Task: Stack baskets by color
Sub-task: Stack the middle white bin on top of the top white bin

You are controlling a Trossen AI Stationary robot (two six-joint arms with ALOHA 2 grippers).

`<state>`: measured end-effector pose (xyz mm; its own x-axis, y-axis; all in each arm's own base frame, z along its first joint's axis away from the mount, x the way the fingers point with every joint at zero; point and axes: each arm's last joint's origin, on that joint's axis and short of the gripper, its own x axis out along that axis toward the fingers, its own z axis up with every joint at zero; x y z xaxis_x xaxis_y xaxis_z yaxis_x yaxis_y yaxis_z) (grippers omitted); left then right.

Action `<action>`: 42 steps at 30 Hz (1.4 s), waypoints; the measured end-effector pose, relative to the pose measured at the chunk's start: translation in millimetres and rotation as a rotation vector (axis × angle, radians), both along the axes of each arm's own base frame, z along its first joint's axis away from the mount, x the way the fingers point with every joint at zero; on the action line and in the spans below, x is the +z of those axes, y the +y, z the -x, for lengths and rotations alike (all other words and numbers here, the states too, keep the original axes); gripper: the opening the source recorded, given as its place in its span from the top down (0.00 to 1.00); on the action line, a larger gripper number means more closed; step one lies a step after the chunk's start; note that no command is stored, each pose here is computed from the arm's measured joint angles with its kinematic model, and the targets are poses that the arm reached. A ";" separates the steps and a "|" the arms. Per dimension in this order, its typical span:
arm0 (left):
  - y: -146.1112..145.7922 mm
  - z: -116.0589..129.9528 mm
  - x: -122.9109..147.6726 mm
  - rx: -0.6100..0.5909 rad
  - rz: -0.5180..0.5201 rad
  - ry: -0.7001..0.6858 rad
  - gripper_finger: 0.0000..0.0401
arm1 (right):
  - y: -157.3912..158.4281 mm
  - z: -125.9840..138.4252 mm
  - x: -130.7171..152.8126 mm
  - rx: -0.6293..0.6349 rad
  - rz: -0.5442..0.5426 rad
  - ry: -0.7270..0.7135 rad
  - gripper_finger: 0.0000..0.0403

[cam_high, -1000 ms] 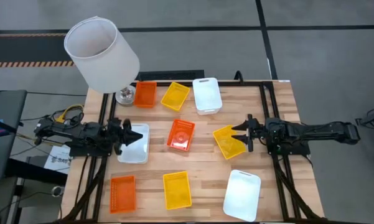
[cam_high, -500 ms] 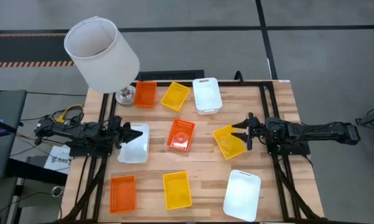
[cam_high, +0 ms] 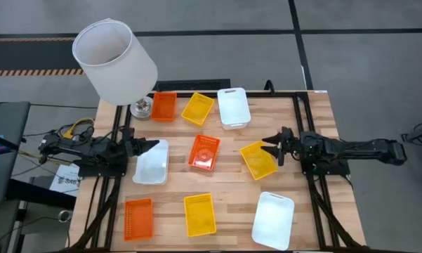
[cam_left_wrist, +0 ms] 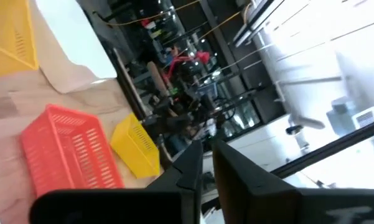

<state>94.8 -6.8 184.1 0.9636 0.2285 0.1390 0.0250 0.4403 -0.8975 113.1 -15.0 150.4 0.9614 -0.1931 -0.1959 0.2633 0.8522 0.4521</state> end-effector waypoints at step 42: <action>-5.2 -19.0 213.0 -0.057 -0.155 0.402 0.69 | -7.3 2.3 185.2 -0.225 -0.212 -0.037 0.44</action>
